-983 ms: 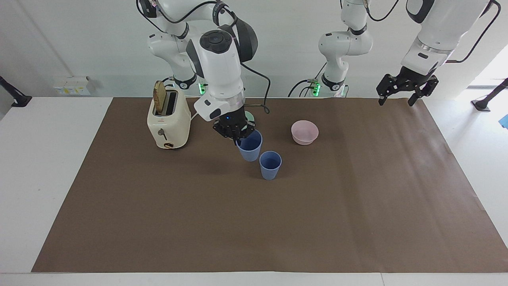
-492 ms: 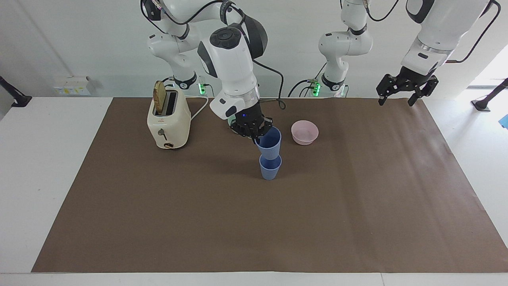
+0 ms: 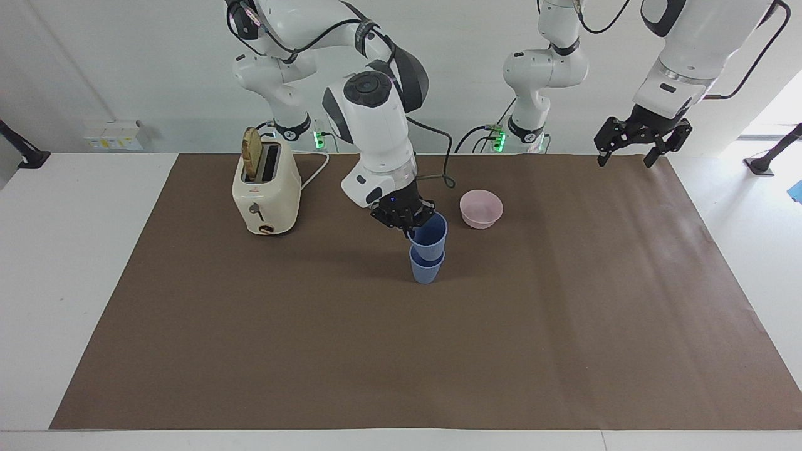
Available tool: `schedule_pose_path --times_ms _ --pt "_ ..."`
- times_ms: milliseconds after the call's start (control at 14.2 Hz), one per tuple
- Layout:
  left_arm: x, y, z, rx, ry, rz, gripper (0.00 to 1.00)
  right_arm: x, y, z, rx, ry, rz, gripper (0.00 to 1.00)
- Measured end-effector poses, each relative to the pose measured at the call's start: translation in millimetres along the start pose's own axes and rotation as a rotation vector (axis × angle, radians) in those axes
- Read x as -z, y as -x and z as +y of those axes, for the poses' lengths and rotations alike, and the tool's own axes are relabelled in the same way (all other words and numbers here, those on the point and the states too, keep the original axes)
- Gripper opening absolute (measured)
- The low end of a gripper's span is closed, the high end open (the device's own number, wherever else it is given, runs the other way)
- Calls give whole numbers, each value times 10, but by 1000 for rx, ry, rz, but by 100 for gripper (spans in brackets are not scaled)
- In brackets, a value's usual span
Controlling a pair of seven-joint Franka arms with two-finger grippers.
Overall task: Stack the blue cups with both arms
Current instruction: 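Lift the blue cup with the right gripper and carry it over the first cup, then lower the blue cup into the first cup and open the right gripper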
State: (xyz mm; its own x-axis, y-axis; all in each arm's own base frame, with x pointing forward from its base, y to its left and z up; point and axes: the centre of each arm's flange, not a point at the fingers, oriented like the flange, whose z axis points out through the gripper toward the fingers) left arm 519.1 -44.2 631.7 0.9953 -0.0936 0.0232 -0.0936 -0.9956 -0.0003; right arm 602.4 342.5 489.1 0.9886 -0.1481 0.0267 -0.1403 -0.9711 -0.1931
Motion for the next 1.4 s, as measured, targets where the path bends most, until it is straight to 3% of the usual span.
schedule_pose_path --times_ms 1264,1405 --pt "0 0 0 0 0 0 100 -574 -12 92 -10 16 -17 6" --pt "0 0 0 0 0 0 100 -584 -14 93 -10 16 -18 24"
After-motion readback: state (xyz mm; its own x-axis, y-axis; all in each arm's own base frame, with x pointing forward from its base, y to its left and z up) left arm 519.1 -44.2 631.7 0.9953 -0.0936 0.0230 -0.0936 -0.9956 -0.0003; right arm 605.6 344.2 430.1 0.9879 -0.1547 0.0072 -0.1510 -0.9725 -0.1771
